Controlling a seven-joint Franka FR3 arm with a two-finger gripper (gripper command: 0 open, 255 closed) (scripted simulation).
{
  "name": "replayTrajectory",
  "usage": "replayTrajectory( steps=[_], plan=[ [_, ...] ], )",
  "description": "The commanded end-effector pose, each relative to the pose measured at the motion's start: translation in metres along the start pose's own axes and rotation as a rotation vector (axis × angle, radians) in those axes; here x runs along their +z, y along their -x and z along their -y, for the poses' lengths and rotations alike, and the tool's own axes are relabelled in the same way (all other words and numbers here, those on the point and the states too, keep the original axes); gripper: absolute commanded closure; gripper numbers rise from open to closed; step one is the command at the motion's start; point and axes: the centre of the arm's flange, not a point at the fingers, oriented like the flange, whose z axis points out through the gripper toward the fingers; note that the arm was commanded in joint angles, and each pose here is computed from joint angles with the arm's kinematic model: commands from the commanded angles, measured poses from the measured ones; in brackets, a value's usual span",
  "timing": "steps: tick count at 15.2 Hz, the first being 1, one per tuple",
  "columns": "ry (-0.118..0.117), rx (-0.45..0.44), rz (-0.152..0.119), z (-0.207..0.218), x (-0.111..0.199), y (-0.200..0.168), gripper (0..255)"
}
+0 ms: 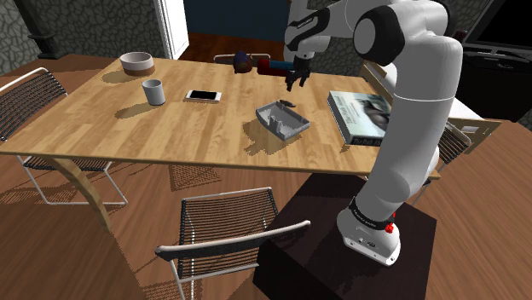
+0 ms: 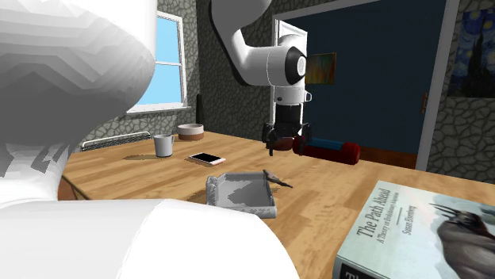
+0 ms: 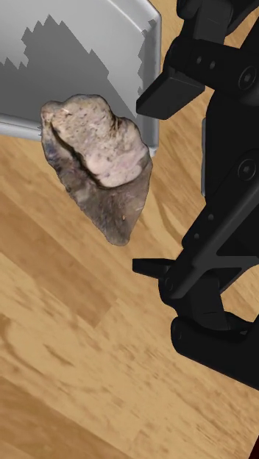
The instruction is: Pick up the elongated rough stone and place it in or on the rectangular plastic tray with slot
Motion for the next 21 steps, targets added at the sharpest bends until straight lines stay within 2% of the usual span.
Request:
replayTrajectory(
  steps=[1,5,6,15,16,21],
  plan=[
    [0.0,0.0,0.0,0.0,0.001,0.0,0],
    [0.0,0.0,0.0,0.0,0.001,0.0,0],
    [0.0,0.0,0.0,0.0,0.001,0.0,255],
    [0.0,0.0,0.0,0.0,0.001,0.0,255],
    [0.0,0.0,0.0,0.0,0.001,0.0,0],
    [0.301,-0.044,-0.165,0.103,0.018,0.055,0]
  ],
)
